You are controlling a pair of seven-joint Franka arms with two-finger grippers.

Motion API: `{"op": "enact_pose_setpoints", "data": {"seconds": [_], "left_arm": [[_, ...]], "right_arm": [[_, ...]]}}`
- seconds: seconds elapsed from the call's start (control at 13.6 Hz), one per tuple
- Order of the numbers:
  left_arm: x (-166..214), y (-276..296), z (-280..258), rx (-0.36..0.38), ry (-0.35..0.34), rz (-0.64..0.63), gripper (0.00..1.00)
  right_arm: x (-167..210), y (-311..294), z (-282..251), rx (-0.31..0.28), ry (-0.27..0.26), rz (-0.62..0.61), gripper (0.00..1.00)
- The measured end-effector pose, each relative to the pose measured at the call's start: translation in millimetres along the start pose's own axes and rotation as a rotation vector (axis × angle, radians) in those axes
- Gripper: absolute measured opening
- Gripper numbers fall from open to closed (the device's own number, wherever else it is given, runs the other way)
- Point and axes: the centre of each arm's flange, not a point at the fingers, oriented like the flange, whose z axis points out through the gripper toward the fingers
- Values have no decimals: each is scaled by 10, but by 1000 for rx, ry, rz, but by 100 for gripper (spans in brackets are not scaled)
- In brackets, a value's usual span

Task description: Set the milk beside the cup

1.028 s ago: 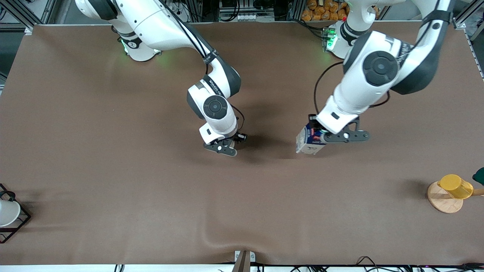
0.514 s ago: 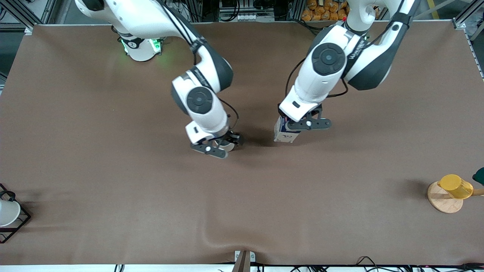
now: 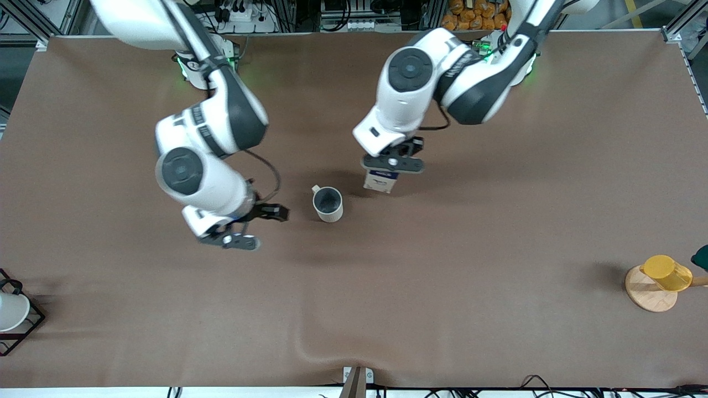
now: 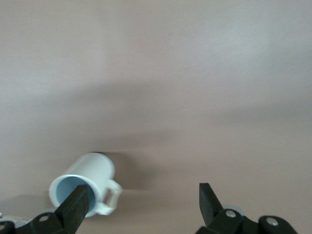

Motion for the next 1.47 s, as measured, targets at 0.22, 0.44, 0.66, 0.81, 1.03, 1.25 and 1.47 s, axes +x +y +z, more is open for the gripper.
{"op": "enact_pose_setpoints", "data": {"seconds": [0.22,0.44,0.66,0.81,1.03,1.25,1.47], "left_arm": [[-5,275,160,-9,-18,18,44],[5,533,294,-20,-28,-51,43],[-57,782,528,-2,-41,-123,43],[-102,889,641,18,-33,-150,43],[-133,1021,663,28,-4,-202,43],[-160,1106,693,32,24,-242,43],[-190,1178,775,37,36,-253,43]], "right_arm": [[186,920,-313,16,2,-53,100],[91,1758,-635,15,25,-133,100],[-164,2184,-1004,1,53,-211,100],[-369,2313,-1334,-25,72,-245,100],[-692,2653,-1789,-76,84,-252,100],[-908,2934,-2063,-73,92,-224,100],[-1003,2943,-2096,-69,55,-220,100]]}}
